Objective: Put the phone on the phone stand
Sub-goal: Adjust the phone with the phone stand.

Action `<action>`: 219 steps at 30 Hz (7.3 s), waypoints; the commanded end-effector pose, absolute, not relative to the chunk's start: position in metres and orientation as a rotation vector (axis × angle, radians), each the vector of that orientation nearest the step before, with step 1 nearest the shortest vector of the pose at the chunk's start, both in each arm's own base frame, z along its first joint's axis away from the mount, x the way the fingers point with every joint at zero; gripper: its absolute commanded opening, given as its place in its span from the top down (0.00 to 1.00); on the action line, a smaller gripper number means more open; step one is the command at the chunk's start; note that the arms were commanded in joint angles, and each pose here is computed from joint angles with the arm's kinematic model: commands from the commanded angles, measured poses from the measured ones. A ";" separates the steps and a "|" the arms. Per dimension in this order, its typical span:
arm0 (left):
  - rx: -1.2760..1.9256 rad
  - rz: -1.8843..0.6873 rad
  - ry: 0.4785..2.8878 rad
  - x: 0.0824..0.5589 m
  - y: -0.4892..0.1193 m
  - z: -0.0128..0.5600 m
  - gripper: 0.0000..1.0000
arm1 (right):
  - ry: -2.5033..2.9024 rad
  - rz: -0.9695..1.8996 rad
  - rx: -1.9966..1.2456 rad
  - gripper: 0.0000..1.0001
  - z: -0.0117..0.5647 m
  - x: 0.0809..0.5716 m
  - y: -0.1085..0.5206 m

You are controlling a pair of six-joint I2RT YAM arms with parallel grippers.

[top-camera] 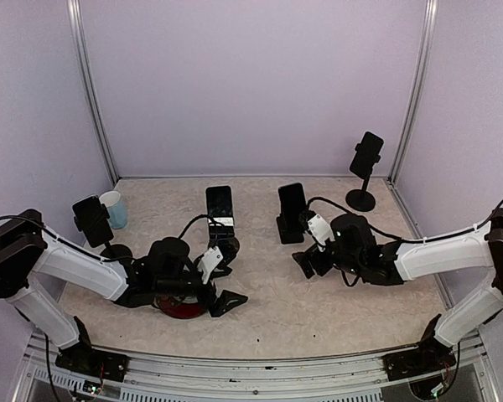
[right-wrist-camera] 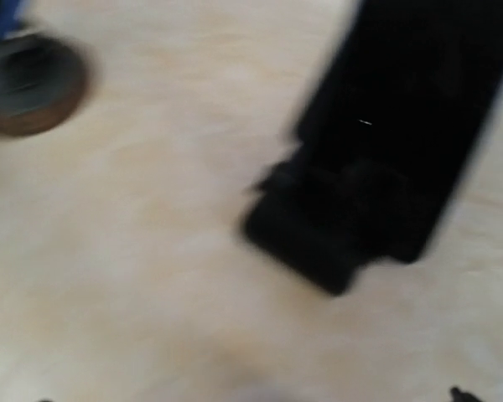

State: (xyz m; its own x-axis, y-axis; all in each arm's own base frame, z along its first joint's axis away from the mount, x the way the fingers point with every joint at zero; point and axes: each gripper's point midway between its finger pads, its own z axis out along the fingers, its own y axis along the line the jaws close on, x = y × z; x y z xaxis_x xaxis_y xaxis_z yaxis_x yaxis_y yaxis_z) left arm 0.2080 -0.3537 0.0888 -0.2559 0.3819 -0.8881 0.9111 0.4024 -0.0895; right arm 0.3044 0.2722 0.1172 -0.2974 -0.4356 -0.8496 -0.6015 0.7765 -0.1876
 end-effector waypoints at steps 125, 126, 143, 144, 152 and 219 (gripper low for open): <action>1.105 -0.796 1.740 0.208 -0.362 0.110 0.01 | 1.961 0.090 -0.203 0.20 0.177 0.503 0.305; 1.104 -0.796 1.741 0.208 -0.362 0.111 0.01 | 1.964 0.092 -0.200 0.20 0.176 0.503 0.305; 1.102 -0.794 1.737 0.208 -0.361 0.112 0.01 | 1.977 0.119 -0.183 0.20 0.169 0.499 0.303; 1.101 -0.794 1.736 0.209 -0.361 0.113 0.01 | 1.976 0.120 -0.183 0.20 0.169 0.499 0.302; 1.101 -0.795 1.735 0.209 -0.361 0.113 0.01 | 1.981 0.123 -0.171 0.21 0.166 0.497 0.301; 1.091 -0.809 1.699 0.202 -0.355 0.131 0.01 | 1.927 0.262 -0.074 0.21 0.228 0.506 0.298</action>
State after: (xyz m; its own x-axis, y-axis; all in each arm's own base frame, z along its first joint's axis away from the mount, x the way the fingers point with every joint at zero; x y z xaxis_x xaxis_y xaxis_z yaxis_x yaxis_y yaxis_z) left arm 0.2060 -0.3526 0.1190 -0.1971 0.3264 -0.9245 0.9134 0.4036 -0.0523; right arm 0.4971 0.2922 0.2313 -0.3576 0.0858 -0.9299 -0.1764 0.9716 0.1575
